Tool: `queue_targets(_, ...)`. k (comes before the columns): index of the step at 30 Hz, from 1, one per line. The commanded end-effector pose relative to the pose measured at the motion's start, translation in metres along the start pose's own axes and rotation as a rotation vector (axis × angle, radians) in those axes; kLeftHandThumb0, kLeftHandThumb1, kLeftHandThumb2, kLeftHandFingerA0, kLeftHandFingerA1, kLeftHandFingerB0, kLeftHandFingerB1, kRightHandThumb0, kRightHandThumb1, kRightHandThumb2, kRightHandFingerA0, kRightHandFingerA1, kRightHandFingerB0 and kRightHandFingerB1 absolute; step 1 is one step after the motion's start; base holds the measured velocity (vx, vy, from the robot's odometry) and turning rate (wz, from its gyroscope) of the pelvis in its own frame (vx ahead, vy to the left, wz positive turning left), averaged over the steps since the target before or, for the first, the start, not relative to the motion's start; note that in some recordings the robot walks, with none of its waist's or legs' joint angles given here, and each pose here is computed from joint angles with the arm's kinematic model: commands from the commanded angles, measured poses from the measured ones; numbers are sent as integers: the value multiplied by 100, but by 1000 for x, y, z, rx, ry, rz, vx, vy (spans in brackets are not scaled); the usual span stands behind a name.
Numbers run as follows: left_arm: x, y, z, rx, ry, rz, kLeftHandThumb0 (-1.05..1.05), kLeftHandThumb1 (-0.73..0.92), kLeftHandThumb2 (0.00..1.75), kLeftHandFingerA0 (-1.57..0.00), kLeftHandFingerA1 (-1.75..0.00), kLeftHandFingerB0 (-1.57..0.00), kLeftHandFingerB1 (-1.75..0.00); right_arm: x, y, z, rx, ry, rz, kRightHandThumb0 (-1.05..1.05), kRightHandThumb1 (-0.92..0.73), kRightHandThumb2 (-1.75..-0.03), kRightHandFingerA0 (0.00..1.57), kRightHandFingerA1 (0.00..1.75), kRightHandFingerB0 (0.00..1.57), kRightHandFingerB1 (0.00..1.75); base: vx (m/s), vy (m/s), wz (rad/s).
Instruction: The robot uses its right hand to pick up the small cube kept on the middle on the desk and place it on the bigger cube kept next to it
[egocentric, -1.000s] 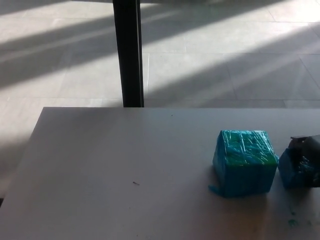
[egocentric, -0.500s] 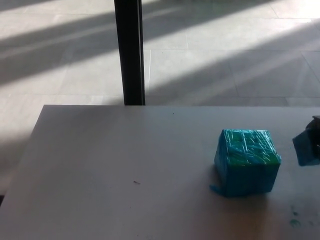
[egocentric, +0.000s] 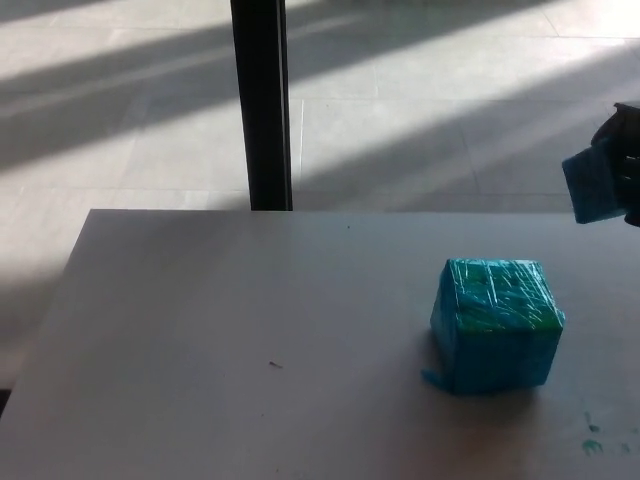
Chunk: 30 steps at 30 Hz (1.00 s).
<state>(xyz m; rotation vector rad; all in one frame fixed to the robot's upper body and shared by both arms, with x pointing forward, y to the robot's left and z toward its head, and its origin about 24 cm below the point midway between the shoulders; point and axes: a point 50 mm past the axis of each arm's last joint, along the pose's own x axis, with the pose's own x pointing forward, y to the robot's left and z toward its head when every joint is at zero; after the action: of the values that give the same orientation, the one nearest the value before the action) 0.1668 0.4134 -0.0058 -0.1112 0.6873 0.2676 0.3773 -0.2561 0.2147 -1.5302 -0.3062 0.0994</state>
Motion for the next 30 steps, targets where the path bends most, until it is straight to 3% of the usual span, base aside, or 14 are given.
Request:
queue_targets(1, -5, 7, 1, 8, -4, 13, -74, 83, 65, -30, -42, -22, -34, 5, -4, 25, 170, -100, 180, -18, -62, -91, 92, 146, 90, 108, 0, 0, 0)
queue_targets(2, -5, 7, 1, 4, -4, 11, -73, 82, 65, -29, -41, -22, -34, 5, -2, 28, 186, -113, 195, -17, -62, -91, 95, 140, 92, 98, 0, 0, 0)
queue_targets(4, -5, 7, 1, -7, -10, 9, -73, 82, 65, -29, -42, -22, -34, 5, 0, 33, 205, -130, 222, -16, -61, -91, 94, 138, 92, 98, 0, 0, 0)
queue_targets(9, -5, 6, 1, -7, -10, 12, -73, 82, 65, -29, -43, -22, -34, 3, 14, 50, 234, -172, 344, -19, -62, -94, 91, 150, 87, 119, 0, 0, 0)
queue_targets(12, -5, 7, 2, -3, -10, 17, -72, 83, 65, -29, -42, -22, -34, 2, 18, 52, 233, -174, 375, -19, -60, -98, 90, 147, 87, 112, 0, 0, 0)
queue_targets(17, -5, 7, 4, -12, -16, 18, -74, 81, 64, -29, -44, -22, -35, -1, 24, 58, 201, -213, 415, -19, -60, -99, 89, 150, 87, 116, 0, 0, 0)
queue_targets(18, -5, 7, 4, -14, -17, 18, -75, 64, 99, -22, -53, -14, -46, -1, 25, 59, 201, -213, 423, -18, -60, -99, 88, 148, 87, 116, 0, 0, 0)
queue_targets(20, -6, 8, 4, -9, -15, 16, -75, 64, 99, -22, -53, -14, -46, -2, 26, 60, 204, -210, 435, -18, -60, -99, 88, 148, 87, 116, 0, 0, 0)
queue_targets(21, -6, 8, 4, -11, -16, 13, -73, 82, 64, -27, -43, -19, -34, -2, 27, 61, 201, -217, 440, -18, -60, -99, 88, 150, 87, 116, 0, 0, 0)
queue_targets(22, -6, 8, 4, -15, -21, 12, -74, 65, 98, -21, -53, -11, -45, -3, 28, 63, 191, -218, 456, -18, -62, -97, 87, 151, 86, 114, 0, 0, 0)
queue_targets(23, -6, 7, 4, -17, -18, 16, -72, 82, 65, -26, -42, -18, -33, -3, 29, 66, 177, -219, 474, -18, -62, -96, 84, 154, 83, 116, 0, 0, 0)
queue_targets(27, -5, 7, 4, -10, -21, 14, -74, 82, 65, -28, -44, -18, -33, -5, 37, 71, 124, -256, 504, -21, -59, -97, 85, 154, 86, 111, 0, 0, 0)
queue_targets(28, -6, 7, 5, -10, -22, 14, -74, 64, 98, -22, -53, -11, -45, -5, 37, 72, 119, -252, 510, -21, -60, -95, 86, 146, 87, 103, 0, 0, 0)
queue_targets(30, -6, 8, 6, -10, -23, 10, -74, 65, 98, -21, -52, -11, -45, -6, 40, 73, 112, -250, 523, -21, -60, -95, 86, 146, 88, 102, 0, 0, 0)
